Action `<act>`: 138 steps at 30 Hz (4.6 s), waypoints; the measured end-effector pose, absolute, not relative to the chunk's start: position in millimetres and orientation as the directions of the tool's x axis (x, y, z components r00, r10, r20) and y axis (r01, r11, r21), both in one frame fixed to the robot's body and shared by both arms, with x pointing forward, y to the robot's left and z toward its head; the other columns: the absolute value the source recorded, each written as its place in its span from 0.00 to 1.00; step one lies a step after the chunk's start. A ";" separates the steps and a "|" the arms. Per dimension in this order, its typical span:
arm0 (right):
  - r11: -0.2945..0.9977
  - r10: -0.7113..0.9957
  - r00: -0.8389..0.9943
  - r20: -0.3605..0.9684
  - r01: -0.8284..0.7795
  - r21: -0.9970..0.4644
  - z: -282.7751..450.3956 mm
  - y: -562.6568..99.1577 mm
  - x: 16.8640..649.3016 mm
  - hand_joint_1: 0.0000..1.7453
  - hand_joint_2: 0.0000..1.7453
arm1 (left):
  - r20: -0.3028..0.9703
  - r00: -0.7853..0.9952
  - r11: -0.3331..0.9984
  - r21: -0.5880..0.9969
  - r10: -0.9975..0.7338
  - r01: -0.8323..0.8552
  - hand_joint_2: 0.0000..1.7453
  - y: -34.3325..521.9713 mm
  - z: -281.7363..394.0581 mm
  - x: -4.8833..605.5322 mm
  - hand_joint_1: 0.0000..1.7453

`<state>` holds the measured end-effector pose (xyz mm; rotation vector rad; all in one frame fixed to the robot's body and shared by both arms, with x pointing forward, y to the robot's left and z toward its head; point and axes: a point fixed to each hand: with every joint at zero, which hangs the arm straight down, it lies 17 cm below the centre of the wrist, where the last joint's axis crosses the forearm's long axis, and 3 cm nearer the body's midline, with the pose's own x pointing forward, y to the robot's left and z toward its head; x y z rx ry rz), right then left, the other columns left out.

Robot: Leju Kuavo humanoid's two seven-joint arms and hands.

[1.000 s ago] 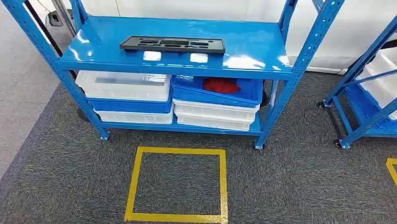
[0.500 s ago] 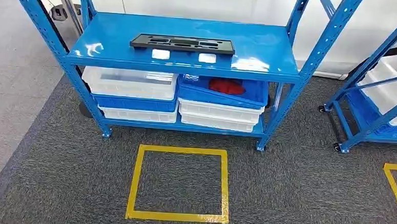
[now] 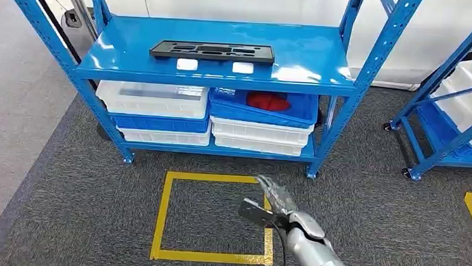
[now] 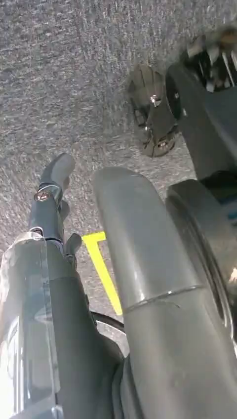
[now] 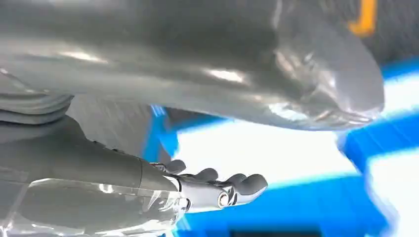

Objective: Take the parts from the cabinet and place them on the table.

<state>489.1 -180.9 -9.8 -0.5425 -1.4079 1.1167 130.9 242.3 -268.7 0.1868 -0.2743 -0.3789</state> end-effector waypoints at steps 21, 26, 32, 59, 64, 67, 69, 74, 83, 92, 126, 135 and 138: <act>0.299 0.803 -0.596 0.026 0.364 -0.882 251.8 -127.0 548.4 0.00 0.00 | 0.218 0.911 0.932 0.187 -0.349 0.312 0.00 226.6 -272.1 110.8 0.00; 0.289 0.787 -0.617 -0.015 0.389 -0.875 263.1 -121.1 546.2 0.00 0.00 | 0.223 0.912 0.935 0.173 -0.344 0.310 0.00 221.5 -271.7 111.0 0.00; 0.285 0.782 -0.623 -0.034 0.405 -0.869 267.6 -119.1 544.5 0.00 0.00 | 0.226 0.912 0.936 0.169 -0.341 0.308 0.00 220.4 -271.3 112.7 0.00; 0.261 0.777 -0.627 -0.064 0.413 -0.873 260.5 -122.6 539.8 0.00 0.00 | 0.214 0.918 0.940 0.159 -0.333 0.303 0.00 217.2 -271.1 112.6 0.00; 0.262 0.775 -0.628 -0.064 0.413 -0.872 260.3 -121.3 539.1 0.00 0.00 | 0.212 0.918 0.939 0.159 -0.335 0.306 0.00 217.1 -271.4 111.2 0.00; 0.260 0.775 -0.629 -0.065 0.411 -0.874 258.9 -120.8 538.6 0.00 0.00 | 0.214 0.917 0.939 0.160 -0.335 0.306 0.00 218.1 -271.4 111.8 0.00; 0.260 0.775 -0.629 -0.067 0.413 -0.873 259.6 -121.0 538.8 0.00 0.00 | 0.215 0.917 0.938 0.159 -0.336 0.306 0.00 217.6 -271.3 112.1 0.00; 0.261 0.774 -0.629 -0.068 0.415 -0.872 260.4 -120.8 538.2 0.00 0.00 | 0.220 0.915 0.937 0.164 -0.339 0.307 0.00 218.3 -271.1 113.0 0.00; 0.256 0.776 -0.627 -0.065 0.408 -0.876 253.7 -123.1 536.7 0.00 0.00 | 0.225 0.914 0.937 0.164 -0.339 0.307 0.00 217.8 -270.9 114.1 0.00; 0.255 0.774 -0.629 -0.076 0.419 -0.872 257.9 -122.0 536.8 0.00 0.00 | 0.236 0.912 0.938 0.166 -0.337 0.304 0.00 217.3 -269.9 118.5 0.00; 0.225 0.788 -0.609 -0.086 0.416 -0.881 245.5 -131.2 540.0 0.00 0.00 | 0.241 0.909 0.939 0.141 -0.340 0.314 0.00 213.3 -270.6 113.4 0.00; 0.218 0.786 -0.610 -0.100 0.426 -0.878 247.5 -130.9 538.5 0.00 0.00 | 0.245 0.908 0.939 0.142 -0.340 0.313 0.00 213.4 -270.1 116.2 0.00; 0.215 0.786 -0.610 -0.103 0.426 -0.879 248.6 -131.0 539.4 0.00 0.00 | 0.250 0.909 0.941 0.143 -0.334 0.307 0.00 213.3 -269.5 119.2 0.00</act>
